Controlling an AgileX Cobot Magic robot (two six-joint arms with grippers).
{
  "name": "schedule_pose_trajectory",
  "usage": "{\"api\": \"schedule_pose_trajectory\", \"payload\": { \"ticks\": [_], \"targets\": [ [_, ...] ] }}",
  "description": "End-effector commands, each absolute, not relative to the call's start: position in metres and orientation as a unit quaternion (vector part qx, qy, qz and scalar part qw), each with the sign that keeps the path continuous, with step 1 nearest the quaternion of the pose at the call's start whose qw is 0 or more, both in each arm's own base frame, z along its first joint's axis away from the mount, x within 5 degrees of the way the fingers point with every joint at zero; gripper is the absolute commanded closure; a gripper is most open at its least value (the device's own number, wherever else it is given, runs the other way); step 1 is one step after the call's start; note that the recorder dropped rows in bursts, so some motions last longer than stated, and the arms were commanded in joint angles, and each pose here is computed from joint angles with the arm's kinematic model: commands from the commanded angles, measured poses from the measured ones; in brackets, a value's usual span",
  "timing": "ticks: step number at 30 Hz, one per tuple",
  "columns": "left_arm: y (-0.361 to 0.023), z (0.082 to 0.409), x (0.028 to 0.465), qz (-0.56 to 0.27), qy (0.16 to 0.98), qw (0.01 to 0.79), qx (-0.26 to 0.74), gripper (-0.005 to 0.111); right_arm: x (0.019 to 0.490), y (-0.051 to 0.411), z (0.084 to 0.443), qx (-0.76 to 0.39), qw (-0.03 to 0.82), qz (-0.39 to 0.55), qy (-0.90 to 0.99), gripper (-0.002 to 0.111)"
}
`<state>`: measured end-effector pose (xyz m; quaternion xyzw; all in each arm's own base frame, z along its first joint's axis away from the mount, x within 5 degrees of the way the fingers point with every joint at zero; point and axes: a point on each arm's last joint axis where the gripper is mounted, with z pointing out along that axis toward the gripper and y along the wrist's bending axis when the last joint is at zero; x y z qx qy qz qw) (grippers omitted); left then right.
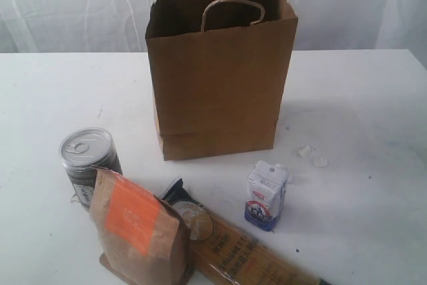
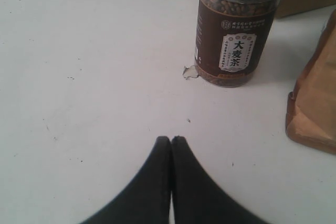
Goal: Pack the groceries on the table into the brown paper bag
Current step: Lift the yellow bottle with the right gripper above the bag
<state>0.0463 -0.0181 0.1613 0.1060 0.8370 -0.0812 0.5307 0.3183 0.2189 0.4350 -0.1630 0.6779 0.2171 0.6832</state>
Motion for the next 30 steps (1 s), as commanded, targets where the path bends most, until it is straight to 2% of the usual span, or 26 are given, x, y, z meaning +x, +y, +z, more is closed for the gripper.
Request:
{"api": "schedule_pose_trajectory", "payload": {
  "ticks": [1, 5, 13, 20, 26, 30],
  "targets": [
    [-0.019, 0.160, 0.046, -0.088, 0.839, 0.527, 0.106, 0.107, 0.314, 0.215, 0.443, -0.165, 0.688, 0.224, 0.670, 0.096],
    [-0.019, 0.160, 0.046, -0.088, 0.839, 0.527, 0.106, 0.107, 0.310, 0.221, 0.438, -0.193, 0.674, 0.247, 0.668, 0.096],
    [-0.019, 0.160, 0.046, -0.088, 0.839, 0.527, 0.106, 0.107, 0.305, 0.218, 0.388, -0.208, 0.624, 0.228, 0.718, 0.098],
    [-0.019, 0.160, 0.046, -0.088, 0.839, 0.527, 0.106, 0.107, 0.311, 0.208, 0.386, -0.168, 0.638, 0.183, 0.729, 0.099],
    [-0.019, 0.160, 0.046, -0.088, 0.839, 0.527, 0.106, 0.107, 0.313, 0.212, 0.381, -0.178, 0.630, 0.190, 0.732, 0.099],
    [-0.019, 0.160, 0.046, -0.088, 0.839, 0.527, 0.106, 0.107, 0.306, 0.207, 0.398, -0.172, 0.647, 0.195, 0.717, 0.099]
  ]
}}
